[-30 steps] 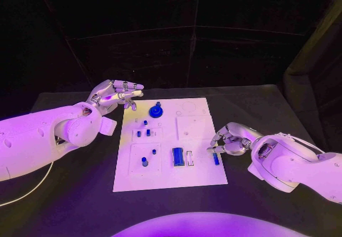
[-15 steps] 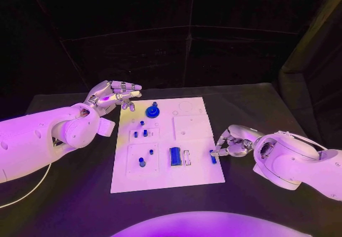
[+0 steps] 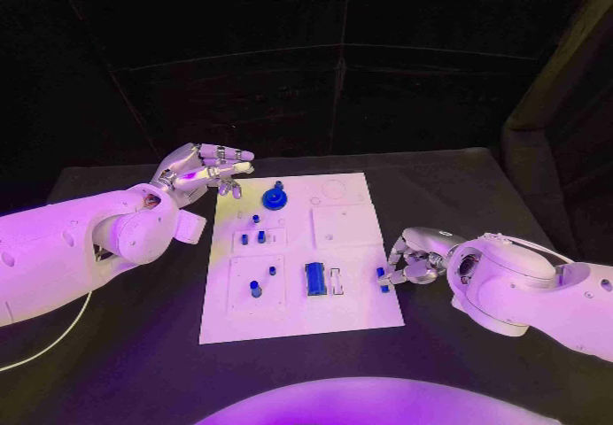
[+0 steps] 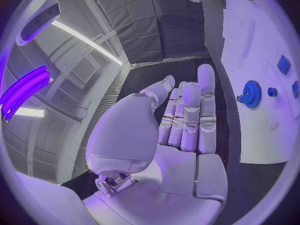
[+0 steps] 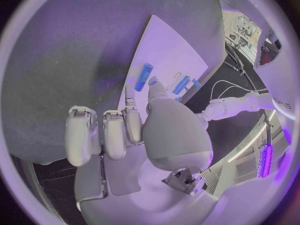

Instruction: Assemble the parts on the task board

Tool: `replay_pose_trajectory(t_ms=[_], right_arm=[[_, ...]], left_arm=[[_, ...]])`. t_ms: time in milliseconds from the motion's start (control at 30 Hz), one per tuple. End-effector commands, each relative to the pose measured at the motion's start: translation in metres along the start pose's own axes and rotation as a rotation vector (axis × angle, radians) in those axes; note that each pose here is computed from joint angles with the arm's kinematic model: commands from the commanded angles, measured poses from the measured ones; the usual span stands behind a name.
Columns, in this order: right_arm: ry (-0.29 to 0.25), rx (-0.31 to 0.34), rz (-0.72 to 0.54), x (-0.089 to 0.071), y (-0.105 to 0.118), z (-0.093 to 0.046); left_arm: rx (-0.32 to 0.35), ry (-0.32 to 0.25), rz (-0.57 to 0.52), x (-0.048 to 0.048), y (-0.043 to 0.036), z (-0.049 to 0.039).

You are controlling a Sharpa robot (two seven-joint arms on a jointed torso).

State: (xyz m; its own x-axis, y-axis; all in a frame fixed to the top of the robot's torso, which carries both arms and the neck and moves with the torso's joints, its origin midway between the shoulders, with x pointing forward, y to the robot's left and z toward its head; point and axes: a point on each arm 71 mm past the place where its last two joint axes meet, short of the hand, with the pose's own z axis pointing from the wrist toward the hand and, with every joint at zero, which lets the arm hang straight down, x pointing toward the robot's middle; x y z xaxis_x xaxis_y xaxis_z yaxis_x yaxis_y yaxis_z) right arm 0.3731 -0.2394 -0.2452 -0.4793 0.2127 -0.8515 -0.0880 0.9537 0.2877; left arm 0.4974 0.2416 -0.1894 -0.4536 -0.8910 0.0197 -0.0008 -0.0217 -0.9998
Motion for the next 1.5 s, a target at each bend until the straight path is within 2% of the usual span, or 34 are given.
replay_pose_trajectory(t_ms=[33,433,633,867,1033,1333,1500], right_arm=[[0.000,0.001,-0.053,0.001,0.003,0.002],[0.021,-0.015,-0.181,0.008,0.014,0.009],[0.055,0.001,-0.268,0.013,0.016,0.012],[0.029,0.015,-0.288,0.013,0.018,0.014],[0.023,0.018,-0.217,0.012,0.019,0.012],[0.008,-0.010,0.115,0.010,0.025,0.003],[-0.009,-0.018,0.218,0.008,0.027,0.000]], left_arm=[[0.008,0.010,-0.008,0.0007,-0.0013,0.0003],[0.005,0.011,-0.008,0.0001,-0.0011,-0.0006],[0.006,0.009,-0.008,-0.0002,-0.0012,-0.0011],[0.007,0.008,-0.007,-0.0006,-0.0013,-0.0014],[0.007,0.007,-0.007,-0.0009,-0.0013,-0.0016],[0.006,0.012,-0.009,0.0003,-0.0010,-0.0007],[0.006,0.011,-0.008,0.0004,-0.0010,-0.0005]])
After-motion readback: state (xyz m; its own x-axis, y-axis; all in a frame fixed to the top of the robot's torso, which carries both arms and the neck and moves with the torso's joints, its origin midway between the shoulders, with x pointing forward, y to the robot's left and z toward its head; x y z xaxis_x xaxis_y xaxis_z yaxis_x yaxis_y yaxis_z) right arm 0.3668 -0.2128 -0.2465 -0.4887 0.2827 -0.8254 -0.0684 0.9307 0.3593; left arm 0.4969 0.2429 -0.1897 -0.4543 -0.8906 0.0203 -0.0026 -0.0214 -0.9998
